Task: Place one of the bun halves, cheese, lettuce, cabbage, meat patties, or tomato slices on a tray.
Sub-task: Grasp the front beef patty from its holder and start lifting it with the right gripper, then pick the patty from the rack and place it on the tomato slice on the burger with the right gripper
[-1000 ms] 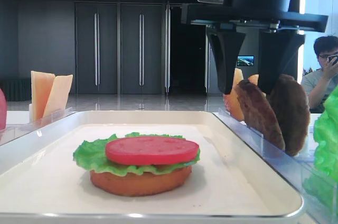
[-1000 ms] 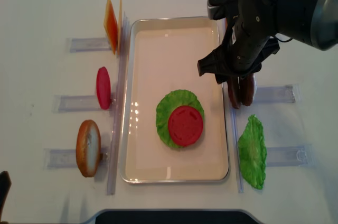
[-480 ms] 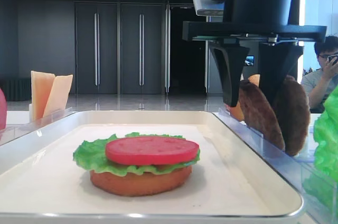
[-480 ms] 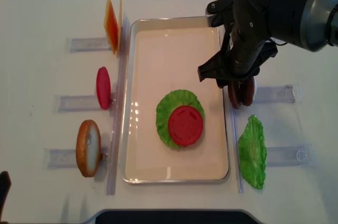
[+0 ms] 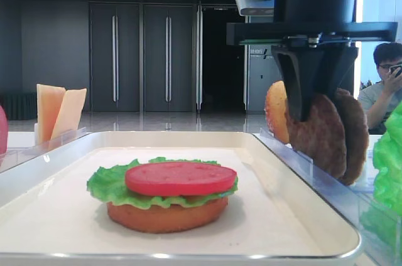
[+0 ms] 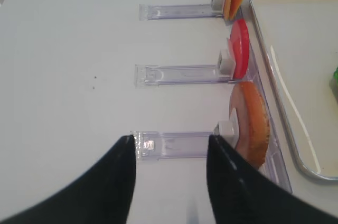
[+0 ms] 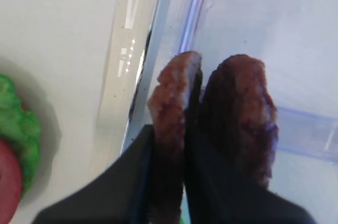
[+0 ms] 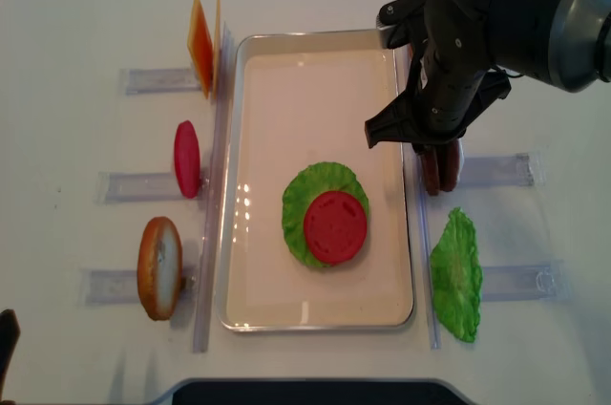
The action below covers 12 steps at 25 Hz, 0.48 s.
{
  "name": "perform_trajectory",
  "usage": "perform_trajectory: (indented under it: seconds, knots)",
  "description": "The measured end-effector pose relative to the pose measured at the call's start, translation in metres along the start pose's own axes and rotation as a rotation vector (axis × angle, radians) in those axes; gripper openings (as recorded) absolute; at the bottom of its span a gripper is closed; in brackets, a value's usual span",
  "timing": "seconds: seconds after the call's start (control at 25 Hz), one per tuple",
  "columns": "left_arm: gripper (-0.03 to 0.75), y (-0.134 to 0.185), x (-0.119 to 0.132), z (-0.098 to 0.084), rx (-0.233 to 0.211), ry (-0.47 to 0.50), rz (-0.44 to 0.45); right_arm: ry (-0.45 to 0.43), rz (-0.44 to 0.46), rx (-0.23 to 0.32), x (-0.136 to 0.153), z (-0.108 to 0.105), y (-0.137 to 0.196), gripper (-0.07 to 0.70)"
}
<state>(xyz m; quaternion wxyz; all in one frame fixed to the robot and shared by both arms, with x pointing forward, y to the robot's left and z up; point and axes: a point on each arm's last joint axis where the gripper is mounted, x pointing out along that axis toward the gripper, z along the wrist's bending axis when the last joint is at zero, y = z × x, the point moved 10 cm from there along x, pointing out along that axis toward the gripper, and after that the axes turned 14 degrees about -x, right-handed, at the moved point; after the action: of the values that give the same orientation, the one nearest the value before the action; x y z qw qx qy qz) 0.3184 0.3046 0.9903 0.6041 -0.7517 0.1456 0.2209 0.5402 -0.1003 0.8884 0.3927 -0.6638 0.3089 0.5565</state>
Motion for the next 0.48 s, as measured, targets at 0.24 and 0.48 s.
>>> perform_trajectory:
  seconds: [0.24,0.48]
  knots:
    - [0.316,0.000,0.000,0.000,0.000,0.000,0.000,-0.010,-0.062,0.010,-0.026,-0.001,-0.002,0.129]
    - [0.307,0.000,0.000,0.000,0.000,0.000,0.000,-0.038,-0.128,0.028,-0.067,-0.002,0.004,0.124]
